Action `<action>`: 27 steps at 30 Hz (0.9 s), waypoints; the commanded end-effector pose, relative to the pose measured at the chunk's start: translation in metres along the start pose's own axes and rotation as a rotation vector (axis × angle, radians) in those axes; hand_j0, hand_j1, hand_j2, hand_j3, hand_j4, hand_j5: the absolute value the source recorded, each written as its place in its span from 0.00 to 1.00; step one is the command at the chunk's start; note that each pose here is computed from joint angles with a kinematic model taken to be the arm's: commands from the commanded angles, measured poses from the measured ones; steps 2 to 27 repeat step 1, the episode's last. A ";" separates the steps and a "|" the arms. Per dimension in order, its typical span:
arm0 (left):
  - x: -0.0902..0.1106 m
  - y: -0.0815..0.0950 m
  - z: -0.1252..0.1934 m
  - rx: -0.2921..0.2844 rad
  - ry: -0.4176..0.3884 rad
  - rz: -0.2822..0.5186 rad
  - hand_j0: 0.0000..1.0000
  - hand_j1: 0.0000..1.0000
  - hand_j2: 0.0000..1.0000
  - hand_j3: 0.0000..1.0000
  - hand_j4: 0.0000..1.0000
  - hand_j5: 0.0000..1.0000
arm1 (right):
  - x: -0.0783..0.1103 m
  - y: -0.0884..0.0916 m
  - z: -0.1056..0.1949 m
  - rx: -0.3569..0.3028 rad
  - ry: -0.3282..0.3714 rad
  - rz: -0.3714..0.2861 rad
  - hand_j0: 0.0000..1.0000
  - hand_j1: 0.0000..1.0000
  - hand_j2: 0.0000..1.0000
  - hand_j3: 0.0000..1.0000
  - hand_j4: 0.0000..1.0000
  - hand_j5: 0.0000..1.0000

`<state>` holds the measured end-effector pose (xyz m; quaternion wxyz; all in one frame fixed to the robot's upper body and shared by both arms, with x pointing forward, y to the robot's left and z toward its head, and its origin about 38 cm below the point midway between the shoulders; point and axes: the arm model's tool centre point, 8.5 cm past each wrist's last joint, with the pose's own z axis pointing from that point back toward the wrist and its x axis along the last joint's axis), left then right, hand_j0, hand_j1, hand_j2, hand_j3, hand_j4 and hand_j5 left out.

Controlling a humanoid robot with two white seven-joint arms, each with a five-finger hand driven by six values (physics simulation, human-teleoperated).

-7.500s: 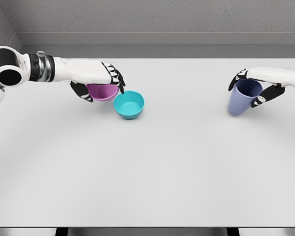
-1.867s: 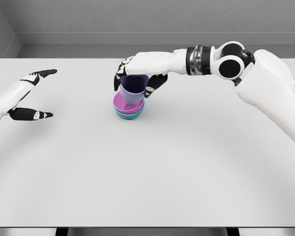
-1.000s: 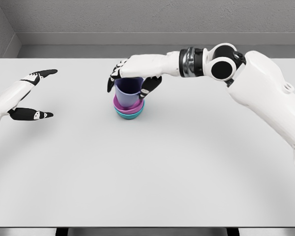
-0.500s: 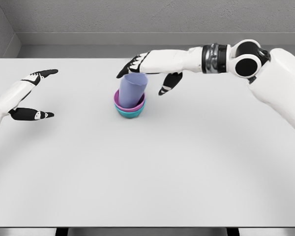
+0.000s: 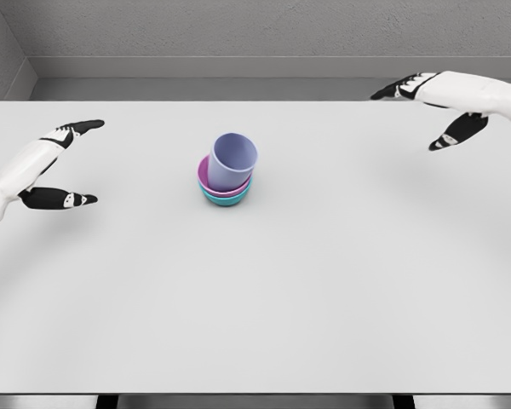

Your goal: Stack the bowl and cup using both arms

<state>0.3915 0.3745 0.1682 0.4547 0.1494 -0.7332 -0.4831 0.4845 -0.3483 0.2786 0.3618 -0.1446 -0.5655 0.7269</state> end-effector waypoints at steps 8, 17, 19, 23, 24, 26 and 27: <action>0.001 0.001 0.000 0.006 -0.004 0.006 1.00 1.00 1.00 1.00 1.00 1.00 | -0.002 -0.001 0.002 -0.008 0.005 -0.007 1.00 1.00 1.00 1.00 1.00 1.00; 0.001 0.001 0.000 0.006 -0.004 0.006 1.00 1.00 1.00 1.00 1.00 1.00 | -0.002 -0.001 0.002 -0.008 0.005 -0.007 1.00 1.00 1.00 1.00 1.00 1.00; 0.001 0.001 0.000 0.006 -0.004 0.006 1.00 1.00 1.00 1.00 1.00 1.00 | -0.002 -0.001 0.002 -0.008 0.005 -0.007 1.00 1.00 1.00 1.00 1.00 1.00; 0.001 0.001 0.000 0.006 -0.004 0.006 1.00 1.00 1.00 1.00 1.00 1.00 | -0.002 -0.001 0.002 -0.008 0.005 -0.007 1.00 1.00 1.00 1.00 1.00 1.00; 0.001 0.001 0.000 0.006 -0.004 0.006 1.00 1.00 1.00 1.00 1.00 1.00 | -0.002 -0.001 0.002 -0.008 0.005 -0.007 1.00 1.00 1.00 1.00 1.00 1.00; 0.001 0.001 0.000 0.006 -0.004 0.006 1.00 1.00 1.00 1.00 1.00 1.00 | -0.002 -0.001 0.002 -0.008 0.005 -0.007 1.00 1.00 1.00 1.00 1.00 1.00; 0.001 0.001 0.000 0.006 -0.004 0.006 1.00 1.00 1.00 1.00 1.00 1.00 | -0.002 -0.001 0.002 -0.008 0.005 -0.007 1.00 1.00 1.00 1.00 1.00 1.00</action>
